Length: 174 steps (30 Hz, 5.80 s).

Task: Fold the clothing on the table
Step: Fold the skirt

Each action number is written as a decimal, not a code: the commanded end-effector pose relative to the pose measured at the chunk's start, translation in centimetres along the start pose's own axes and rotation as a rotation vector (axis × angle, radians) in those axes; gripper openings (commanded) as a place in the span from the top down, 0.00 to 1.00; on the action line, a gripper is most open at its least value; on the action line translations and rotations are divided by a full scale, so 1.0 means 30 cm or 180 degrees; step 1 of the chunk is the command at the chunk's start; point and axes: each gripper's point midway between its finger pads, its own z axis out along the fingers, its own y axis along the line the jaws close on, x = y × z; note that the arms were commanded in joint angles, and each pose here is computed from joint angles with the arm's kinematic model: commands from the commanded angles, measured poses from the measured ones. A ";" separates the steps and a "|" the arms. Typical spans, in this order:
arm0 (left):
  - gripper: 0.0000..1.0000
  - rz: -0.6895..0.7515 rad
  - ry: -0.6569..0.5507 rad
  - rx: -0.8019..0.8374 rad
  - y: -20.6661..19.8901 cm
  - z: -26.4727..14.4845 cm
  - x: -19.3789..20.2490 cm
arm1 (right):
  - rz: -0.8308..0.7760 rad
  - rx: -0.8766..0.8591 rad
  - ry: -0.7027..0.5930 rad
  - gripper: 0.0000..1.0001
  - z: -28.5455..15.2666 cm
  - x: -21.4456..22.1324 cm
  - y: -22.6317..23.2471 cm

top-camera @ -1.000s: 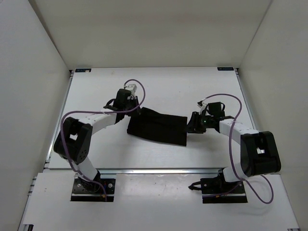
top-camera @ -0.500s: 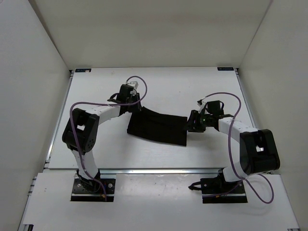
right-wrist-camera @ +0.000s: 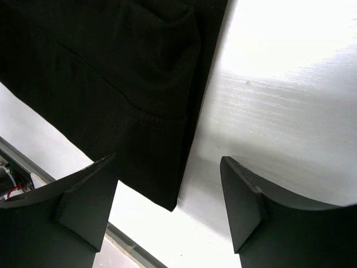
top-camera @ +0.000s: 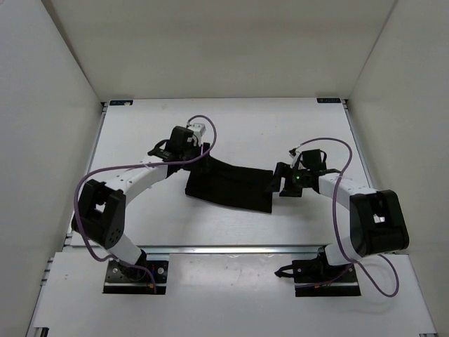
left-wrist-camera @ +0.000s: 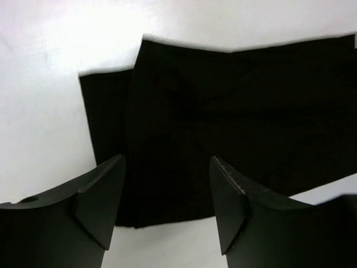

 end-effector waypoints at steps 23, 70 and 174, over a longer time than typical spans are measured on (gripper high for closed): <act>0.33 -0.0344 0.0953 -0.0051 0.060 0.057 0.390 | 0.0003 0.1101 0.0336 0.53 0.118 0.027 -0.115; 0.66 -0.0589 0.1074 0.0850 -0.273 0.313 0.303 | -0.0761 0.0004 0.0414 1.00 0.247 -0.222 0.435; 0.77 -0.1665 0.0233 0.0691 0.016 0.208 0.125 | -0.0899 -0.0147 0.0452 1.00 0.410 -0.185 0.345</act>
